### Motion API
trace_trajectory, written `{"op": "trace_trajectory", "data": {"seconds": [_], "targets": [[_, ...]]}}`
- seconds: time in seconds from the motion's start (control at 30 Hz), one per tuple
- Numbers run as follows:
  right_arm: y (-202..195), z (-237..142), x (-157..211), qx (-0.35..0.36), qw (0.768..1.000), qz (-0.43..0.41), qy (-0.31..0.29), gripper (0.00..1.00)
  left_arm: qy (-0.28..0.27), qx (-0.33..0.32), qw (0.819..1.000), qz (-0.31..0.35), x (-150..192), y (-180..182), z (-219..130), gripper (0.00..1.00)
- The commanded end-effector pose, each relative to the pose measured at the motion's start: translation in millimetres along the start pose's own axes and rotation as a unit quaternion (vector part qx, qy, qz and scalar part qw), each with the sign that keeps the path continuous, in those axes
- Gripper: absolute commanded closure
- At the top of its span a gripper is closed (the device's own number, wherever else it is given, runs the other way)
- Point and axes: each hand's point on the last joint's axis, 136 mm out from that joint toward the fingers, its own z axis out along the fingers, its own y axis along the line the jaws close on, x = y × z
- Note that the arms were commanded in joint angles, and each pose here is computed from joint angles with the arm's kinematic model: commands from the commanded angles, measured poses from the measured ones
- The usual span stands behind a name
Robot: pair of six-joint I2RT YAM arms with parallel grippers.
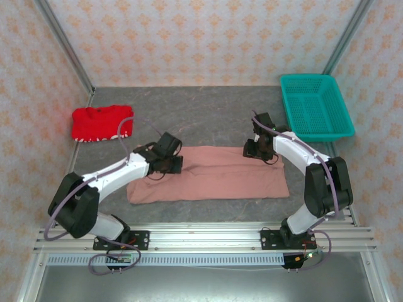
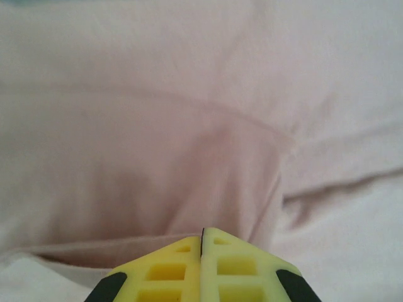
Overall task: Fold the inside-out t-shirt
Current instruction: Smooth out the T-shirt at the center of the table.
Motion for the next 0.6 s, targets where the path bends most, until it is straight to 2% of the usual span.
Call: {"op": "trace_trajectory", "data": {"seconds": [0.0, 0.17, 0.27, 0.37, 0.47, 0.57], "targets": [[-5.9, -7.1, 2.6, 0.016, 1.0, -0.01, -0.007, 0.52, 0.038, -0.001, 0.999, -0.019, 45.6, -2.2, -3.8, 0.91], [-3.6, -5.8, 2.9, 0.008, 1.0, -0.006, -0.006, 0.52, 0.045, 0.096, 0.994, 0.032, 65.5, -41.4, -27.3, 0.7], [-0.7, -7.3, 1.5, 0.001, 1.0, -0.004, -0.009, 0.52, 0.011, 0.072, 0.995, 0.07, 52.5, -30.4, -44.4, 0.58], [1.7, -8.2, 2.0, -0.003, 1.0, -0.003, -0.01, 0.52, -0.024, 0.037, 0.999, 0.022, 29.6, -3.9, -49.0, 0.56], [4.1, -6.2, 3.0, -0.007, 1.0, -0.002, -0.009, 0.52, -0.039, -0.004, 0.998, -0.054, 6.0, 35.0, -43.4, 0.55], [6.9, -2.6, 4.6, -0.011, 1.0, -0.004, -0.004, 0.52, -0.041, -0.027, 0.994, -0.095, -14.1, 59.5, -28.2, 0.55]]}}
